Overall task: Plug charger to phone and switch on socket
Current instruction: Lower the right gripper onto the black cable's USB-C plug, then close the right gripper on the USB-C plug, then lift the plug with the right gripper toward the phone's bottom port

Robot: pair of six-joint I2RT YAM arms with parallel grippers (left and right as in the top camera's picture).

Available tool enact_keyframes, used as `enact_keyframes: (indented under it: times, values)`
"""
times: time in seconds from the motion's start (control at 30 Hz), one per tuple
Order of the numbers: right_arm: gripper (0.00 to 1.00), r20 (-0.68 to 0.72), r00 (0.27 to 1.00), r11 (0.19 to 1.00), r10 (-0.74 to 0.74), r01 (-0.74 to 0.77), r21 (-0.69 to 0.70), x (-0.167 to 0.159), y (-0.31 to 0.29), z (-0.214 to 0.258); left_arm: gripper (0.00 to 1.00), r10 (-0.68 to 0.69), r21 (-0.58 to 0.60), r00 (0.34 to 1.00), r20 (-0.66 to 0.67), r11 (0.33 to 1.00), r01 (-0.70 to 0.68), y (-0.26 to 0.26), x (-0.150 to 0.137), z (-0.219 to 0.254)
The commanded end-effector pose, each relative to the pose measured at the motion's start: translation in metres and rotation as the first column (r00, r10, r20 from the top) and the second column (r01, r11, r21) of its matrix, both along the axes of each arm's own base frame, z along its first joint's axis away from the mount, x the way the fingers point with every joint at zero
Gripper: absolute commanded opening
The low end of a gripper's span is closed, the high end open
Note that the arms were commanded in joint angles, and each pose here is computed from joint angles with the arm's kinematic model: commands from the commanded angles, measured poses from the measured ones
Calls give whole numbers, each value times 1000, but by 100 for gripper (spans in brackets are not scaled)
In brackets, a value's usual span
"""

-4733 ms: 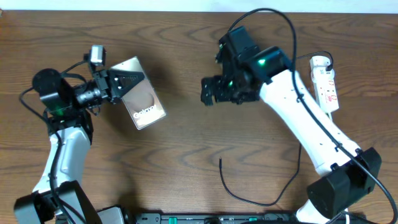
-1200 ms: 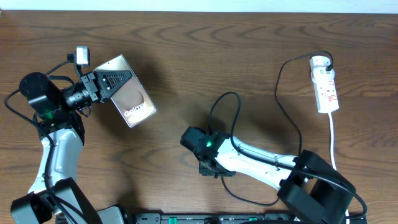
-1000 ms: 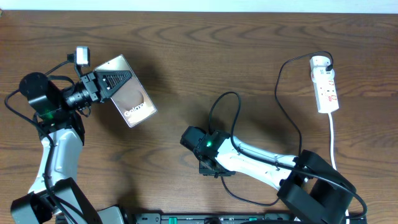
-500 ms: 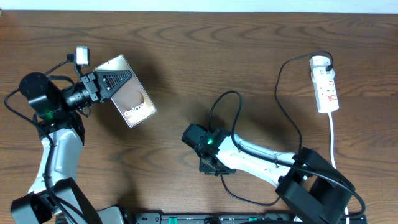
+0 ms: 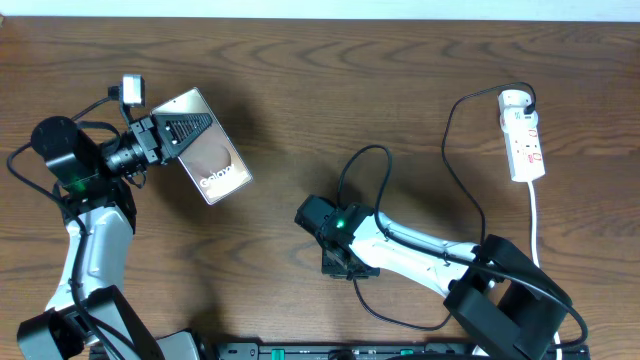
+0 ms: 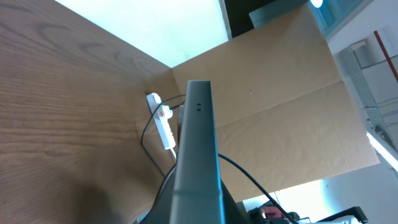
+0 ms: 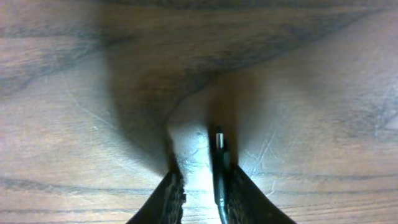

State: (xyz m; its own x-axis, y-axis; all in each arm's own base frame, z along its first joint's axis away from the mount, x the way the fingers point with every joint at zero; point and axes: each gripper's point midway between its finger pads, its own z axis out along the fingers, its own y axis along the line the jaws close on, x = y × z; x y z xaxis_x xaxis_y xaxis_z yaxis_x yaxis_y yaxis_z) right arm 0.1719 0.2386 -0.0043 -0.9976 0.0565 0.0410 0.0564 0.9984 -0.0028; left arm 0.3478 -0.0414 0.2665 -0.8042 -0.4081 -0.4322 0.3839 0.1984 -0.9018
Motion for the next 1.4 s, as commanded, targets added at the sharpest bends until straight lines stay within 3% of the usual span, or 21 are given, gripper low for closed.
enact_keyframes:
  times: [0.0,0.13,0.23,0.4,0.73,0.9,1.0,1.07,1.13,1.2,1.23,1.37]
  values:
    - [19,-16,1000,1000,-2,1,-25,-2,-6,-7,7,-21,11,999,26,1000,20,0,-3,5]
    - [17,-16,1000,1000,-2,1,-25,-2,-6,-7,7,-21,11,999,26,1000,20,0,-3,5]
    - [7,-16,1000,1000,-2,1,-25,-2,-6,-7,7,-21,11,999,26,1000,20,0,-3,5]
    - [1,-16,1000,1000,-2,1,-25,-2,-6,-7,7,-21,11,999,26,1000,20,0,-3,5]
    - [1,-25,1000,1000,12,-13,-10,-1,-4,-6,7,-21,11,999,26,1000,20,0,-3,5]
    - [1,-33,997,996,73,-71,59,13,0,3,7,-21,11,999,25,1000,20,0,-3,5]
    - [1,-35,986,965,161,-150,217,28,14,25,7,-21,11,999,25,1000,20,0,-3,5]
    - [1,-15,966,885,256,-228,405,39,31,51,7,-21,11,999,25,1000,20,0,-3,5]
    - [1,50,931,709,361,-309,634,47,48,90,7,-20,11,999,25,1000,20,0,-3,5]
    - [1,98,917,608,386,-333,721,52,51,110,7,-21,11,999,25,1000,20,0,-3,5]
    - [1,179,895,479,408,-377,793,59,51,130,7,-21,11,999,25,1000,20,0,-3,5]
    - [1,366,842,188,396,-464,865,67,44,171,7,-21,11,999,25,1000,20,0,-3,5]
